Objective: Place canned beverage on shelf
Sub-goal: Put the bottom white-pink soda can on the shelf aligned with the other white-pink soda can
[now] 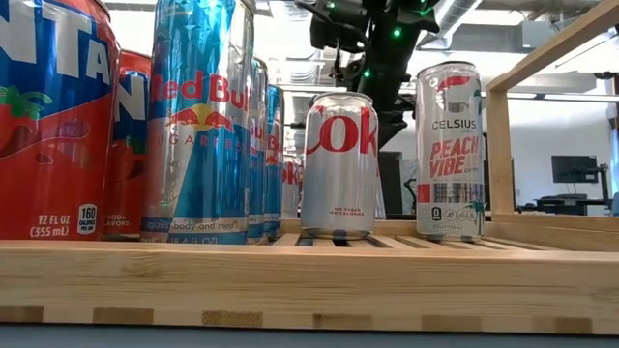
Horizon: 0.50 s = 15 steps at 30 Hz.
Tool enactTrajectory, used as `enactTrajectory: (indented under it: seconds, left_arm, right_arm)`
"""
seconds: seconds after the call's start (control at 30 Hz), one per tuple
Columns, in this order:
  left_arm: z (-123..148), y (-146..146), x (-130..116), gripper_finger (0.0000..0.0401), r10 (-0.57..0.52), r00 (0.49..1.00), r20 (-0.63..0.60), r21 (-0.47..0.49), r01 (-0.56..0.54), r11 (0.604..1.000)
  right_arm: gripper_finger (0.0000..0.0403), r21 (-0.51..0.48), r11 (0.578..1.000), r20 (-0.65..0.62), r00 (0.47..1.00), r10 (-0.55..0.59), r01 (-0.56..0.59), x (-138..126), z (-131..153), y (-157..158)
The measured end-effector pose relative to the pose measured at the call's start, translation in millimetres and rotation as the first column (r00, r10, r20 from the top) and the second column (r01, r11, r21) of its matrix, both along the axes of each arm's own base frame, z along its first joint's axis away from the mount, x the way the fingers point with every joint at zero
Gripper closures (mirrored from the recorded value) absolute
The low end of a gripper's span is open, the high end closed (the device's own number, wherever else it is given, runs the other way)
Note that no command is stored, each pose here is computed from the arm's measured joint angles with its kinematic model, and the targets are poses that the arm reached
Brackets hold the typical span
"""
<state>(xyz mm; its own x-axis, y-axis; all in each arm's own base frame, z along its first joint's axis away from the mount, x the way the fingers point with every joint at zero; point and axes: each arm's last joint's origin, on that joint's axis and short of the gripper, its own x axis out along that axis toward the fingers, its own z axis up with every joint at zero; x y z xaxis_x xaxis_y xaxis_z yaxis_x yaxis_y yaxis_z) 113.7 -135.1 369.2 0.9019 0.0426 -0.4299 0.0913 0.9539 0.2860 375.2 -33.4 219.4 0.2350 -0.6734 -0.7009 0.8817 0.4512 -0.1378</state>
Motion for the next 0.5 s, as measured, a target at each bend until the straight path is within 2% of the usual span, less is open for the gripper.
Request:
enactTrajectory:
  seconds: [0.17, 0.5]
  left_arm:
    - [-0.1, -0.8, 0.4, 0.0081, -0.001, 1.0, 0.001, -0.002, 0.001, 1.0]
    - [-0.1, -0.7, 0.4, 0.0081, -0.002, 1.0, 0.001, 0.0, 0.002, 1.0]
  right_arm:
    - [0.0155, 0.007, 1.0, -0.006, 1.0, 0.013, -0.013, 0.2, -0.2, 0.5]
    - [0.0092, 0.013, 0.999, 0.0, 0.999, 0.043, -0.043, 2.0, 0.6, 5.4]
